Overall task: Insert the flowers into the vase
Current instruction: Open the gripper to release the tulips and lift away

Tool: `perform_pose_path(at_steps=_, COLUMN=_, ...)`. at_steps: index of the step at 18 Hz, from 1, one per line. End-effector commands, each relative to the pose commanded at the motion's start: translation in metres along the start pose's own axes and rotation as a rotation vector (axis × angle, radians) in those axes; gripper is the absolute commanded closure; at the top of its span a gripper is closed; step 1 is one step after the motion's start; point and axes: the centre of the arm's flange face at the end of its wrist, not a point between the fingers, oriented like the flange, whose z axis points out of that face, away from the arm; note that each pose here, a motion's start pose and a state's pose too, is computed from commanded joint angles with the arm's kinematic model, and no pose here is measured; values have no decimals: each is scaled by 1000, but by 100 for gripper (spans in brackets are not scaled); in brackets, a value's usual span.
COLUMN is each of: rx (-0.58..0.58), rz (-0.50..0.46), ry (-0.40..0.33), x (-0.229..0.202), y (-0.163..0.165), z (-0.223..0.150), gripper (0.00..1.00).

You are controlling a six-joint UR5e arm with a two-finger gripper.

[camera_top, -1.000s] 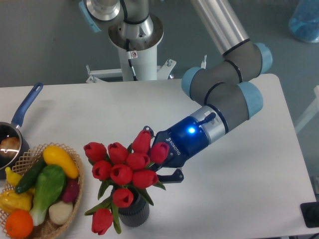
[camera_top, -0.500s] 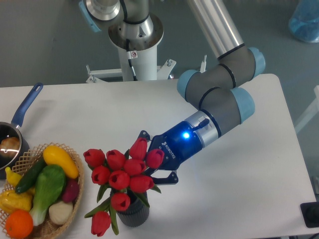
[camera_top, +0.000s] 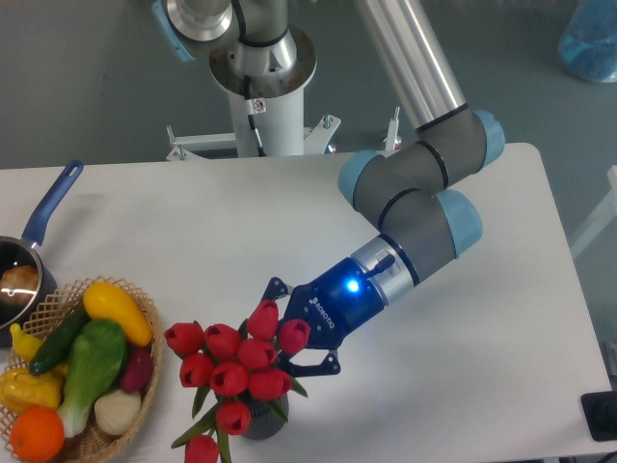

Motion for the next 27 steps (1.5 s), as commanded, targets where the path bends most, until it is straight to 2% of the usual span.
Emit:
perform_pose_path(at_steps=3, rx=-2, rz=-6, ry=0, x=-2, y=4, z=1, gripper=62)
perform_pose_path(at_steps=7, rx=0, rz=-16, ry=-4, x=-1, y=7, z=-3, gripper=38)
perform_pose_path(at_steps=9, rx=-1, rz=-24, ry=-7, x=-2, y=9, z=-5, gripper=0)
perform_pose_path(at_steps=16, rx=-9, rz=-29, ry=-42, x=-8, y=12, z=-24, gripper=0)
perform_pose_path(at_steps=23, rx=-188, rz=19, ry=-211, x=-12, y=-7, z=-73, gripper=0)
perform_pose_path(at_steps=27, rx=-402, rz=71, ry=-369, x=-6, y=-27, z=-100, gripper=0)
